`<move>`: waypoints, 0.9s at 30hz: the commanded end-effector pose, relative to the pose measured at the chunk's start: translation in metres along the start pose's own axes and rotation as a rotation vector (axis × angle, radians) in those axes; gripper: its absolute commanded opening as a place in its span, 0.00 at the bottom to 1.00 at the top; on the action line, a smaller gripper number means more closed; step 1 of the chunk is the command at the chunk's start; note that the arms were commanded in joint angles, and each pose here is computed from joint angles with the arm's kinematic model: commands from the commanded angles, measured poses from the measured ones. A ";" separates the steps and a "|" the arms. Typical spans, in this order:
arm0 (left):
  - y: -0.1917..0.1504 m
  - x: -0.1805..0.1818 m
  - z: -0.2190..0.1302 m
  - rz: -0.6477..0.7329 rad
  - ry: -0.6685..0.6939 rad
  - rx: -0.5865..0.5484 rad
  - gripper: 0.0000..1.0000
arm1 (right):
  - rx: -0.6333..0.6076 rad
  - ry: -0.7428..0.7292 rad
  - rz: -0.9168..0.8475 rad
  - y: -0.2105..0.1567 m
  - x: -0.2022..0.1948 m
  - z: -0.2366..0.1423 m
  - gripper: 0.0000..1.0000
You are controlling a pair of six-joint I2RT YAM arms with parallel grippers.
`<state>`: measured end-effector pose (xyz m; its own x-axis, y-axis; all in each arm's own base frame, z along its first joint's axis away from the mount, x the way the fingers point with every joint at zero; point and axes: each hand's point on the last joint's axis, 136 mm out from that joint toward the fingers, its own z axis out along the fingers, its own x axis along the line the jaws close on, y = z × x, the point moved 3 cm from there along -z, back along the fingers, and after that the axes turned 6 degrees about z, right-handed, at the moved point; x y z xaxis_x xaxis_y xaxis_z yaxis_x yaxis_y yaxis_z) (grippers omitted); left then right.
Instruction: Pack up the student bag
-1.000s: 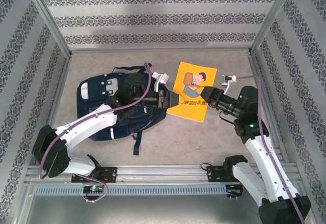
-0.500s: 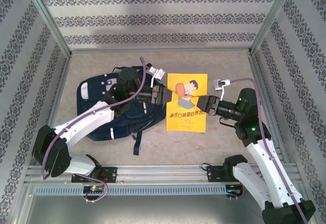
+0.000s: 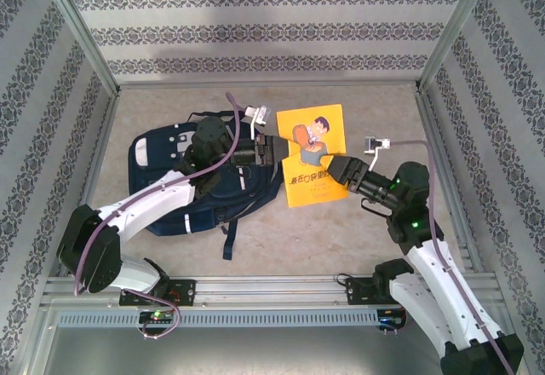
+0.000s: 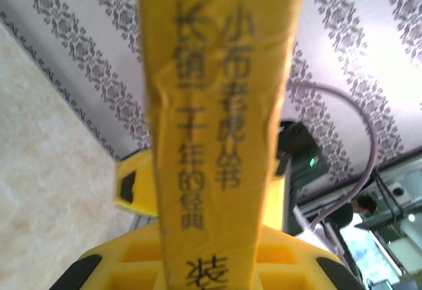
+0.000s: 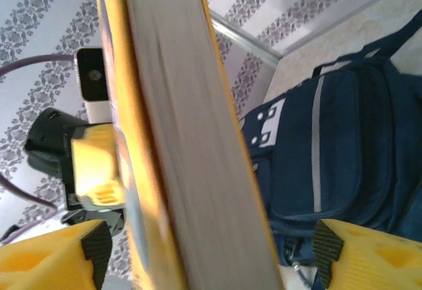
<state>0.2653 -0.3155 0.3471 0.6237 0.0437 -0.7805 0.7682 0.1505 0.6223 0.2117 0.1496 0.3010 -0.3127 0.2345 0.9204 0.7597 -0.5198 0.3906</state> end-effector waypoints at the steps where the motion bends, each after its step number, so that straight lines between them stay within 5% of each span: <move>1: 0.045 -0.060 -0.014 0.131 -0.125 -0.225 0.00 | -0.155 0.118 0.049 0.012 0.018 -0.007 0.85; 8: 0.059 -0.063 -0.026 0.163 -0.056 -0.343 0.00 | -0.301 0.244 0.060 0.006 0.031 -0.025 0.92; 17: 0.062 -0.050 -0.029 0.093 -0.072 -0.428 0.00 | -0.318 0.292 0.070 -0.003 0.031 -0.003 0.94; 27: 0.054 -0.030 -0.028 0.015 -0.046 -0.468 0.00 | -0.361 0.343 -0.024 0.008 0.064 0.020 0.76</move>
<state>0.2942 -0.2870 0.3699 0.5706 0.0919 -0.8161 0.6774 0.5092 0.5309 0.2121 0.1894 0.3225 -0.4254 0.0198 0.9048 0.6290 -0.7123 0.3113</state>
